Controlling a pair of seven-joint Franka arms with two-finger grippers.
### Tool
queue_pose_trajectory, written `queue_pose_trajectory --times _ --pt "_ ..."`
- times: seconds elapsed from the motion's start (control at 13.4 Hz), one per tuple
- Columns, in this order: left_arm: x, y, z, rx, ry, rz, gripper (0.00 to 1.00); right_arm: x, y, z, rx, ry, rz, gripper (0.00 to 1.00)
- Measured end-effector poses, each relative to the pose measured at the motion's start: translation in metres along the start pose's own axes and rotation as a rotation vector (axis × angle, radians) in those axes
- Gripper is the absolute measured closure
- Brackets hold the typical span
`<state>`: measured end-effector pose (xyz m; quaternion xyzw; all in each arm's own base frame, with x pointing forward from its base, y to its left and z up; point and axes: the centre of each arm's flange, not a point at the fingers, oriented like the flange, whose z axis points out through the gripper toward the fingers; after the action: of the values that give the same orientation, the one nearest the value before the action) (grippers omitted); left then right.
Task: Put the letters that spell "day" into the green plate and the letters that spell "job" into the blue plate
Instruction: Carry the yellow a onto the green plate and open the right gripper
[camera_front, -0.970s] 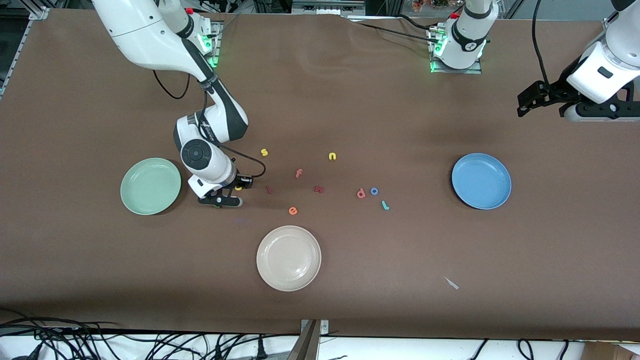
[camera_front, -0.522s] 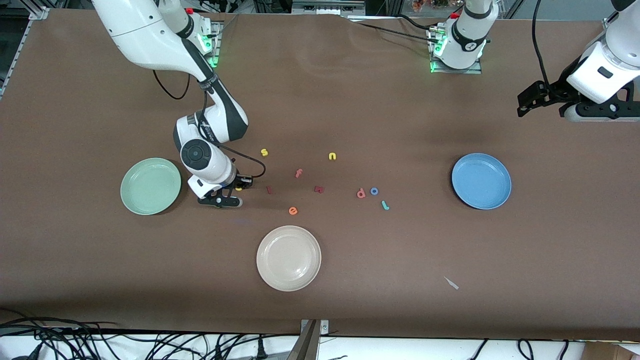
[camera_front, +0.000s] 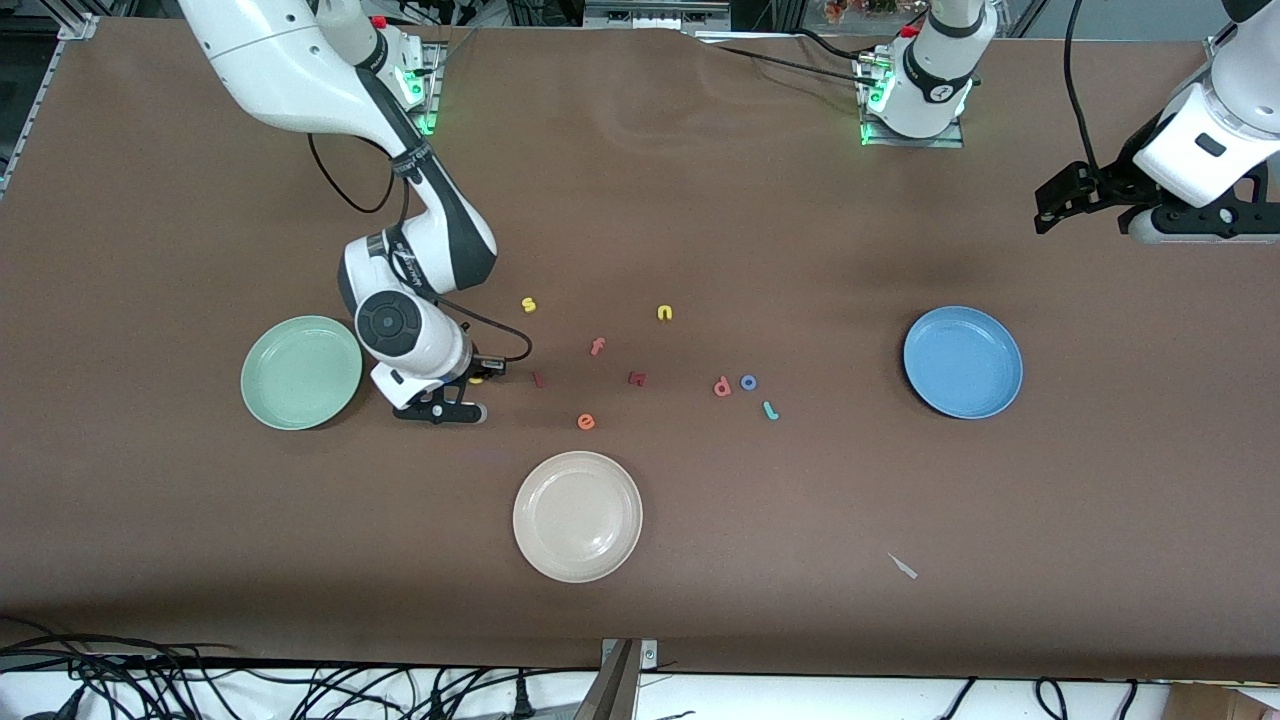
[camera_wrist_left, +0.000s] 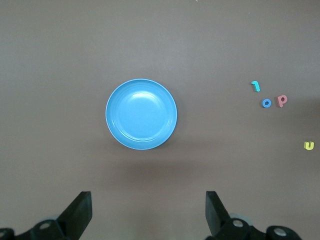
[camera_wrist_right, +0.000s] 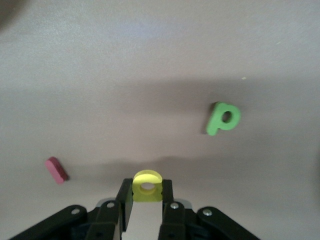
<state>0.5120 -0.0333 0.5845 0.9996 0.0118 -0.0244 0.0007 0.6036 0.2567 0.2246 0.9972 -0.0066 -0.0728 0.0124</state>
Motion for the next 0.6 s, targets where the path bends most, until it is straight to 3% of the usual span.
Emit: queue_pose_trajectory --times 0.22,0.6 --pt "0.000 0.000 0.000 0.000 0.000 0.000 0.00 0.013 0.045 -0.014 -0.038 -0.044 -0.078 0.73" --pt "0.000 0.000 0.000 0.000 0.000 0.000 0.00 0.020 0.127 -0.035 -0.080 -0.060 -0.161 0.73"
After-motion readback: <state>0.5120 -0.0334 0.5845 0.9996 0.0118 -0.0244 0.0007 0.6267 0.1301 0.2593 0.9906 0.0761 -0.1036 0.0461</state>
